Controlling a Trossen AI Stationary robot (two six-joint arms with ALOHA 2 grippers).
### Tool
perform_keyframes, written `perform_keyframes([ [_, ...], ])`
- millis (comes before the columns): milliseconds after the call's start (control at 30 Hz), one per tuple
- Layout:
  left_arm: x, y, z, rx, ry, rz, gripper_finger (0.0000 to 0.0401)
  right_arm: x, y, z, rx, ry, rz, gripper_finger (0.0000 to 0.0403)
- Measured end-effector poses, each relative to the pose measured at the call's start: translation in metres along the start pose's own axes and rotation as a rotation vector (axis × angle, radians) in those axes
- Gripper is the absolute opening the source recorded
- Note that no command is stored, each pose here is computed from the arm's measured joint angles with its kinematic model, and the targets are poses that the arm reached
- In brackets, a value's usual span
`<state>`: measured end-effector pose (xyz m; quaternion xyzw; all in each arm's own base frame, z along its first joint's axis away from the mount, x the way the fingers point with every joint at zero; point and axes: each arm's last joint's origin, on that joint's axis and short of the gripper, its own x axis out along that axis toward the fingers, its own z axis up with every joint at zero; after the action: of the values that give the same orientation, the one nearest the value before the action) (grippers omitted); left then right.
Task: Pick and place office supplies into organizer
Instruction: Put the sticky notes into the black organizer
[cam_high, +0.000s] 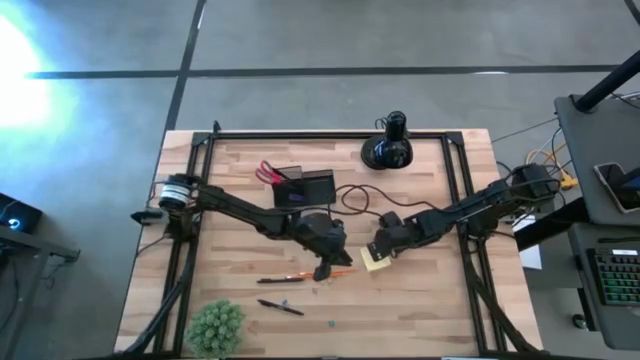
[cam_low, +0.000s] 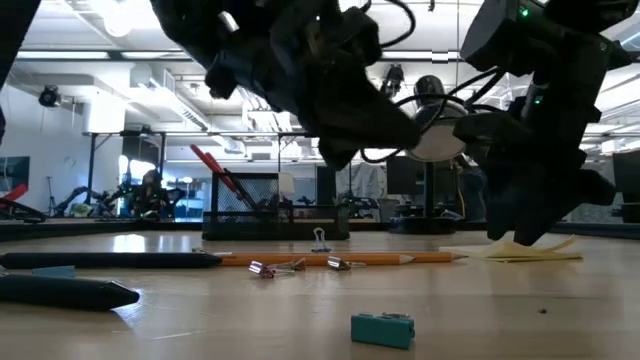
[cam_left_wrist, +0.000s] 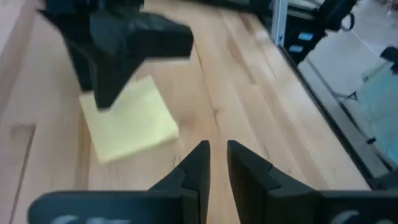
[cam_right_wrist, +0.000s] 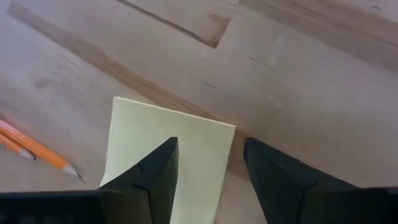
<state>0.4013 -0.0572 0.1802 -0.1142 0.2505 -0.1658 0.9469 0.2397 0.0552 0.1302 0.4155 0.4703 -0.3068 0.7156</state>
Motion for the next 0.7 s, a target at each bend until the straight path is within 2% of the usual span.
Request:
perform_keyframes([
  [167, 0.012, 0.002, -0.011, -0.003, 0.026, -0.003, 0.004, -0.002, 0.001, 0.002, -0.009, -0.032, -0.003, 0.0177],
  [367, 0.039, 0.008, -0.004, 0.013, -0.029, 0.006, 0.004, -0.002, 0.004, 0.004, -0.006, -0.056, 0.001, 0.0173],
  [500, 0.058, 0.015, -0.009, -0.024, 0.005, 0.017, 0.004, -0.003, 0.01, 0.005, 0.02, -0.058, 0.056, 0.0163],
  [700, 0.055, 0.016, -0.018, -0.056, 0.131, 0.043, 0.004, -0.003, 0.019, -0.001, 0.009, -0.038, 0.135, 0.0147],
])
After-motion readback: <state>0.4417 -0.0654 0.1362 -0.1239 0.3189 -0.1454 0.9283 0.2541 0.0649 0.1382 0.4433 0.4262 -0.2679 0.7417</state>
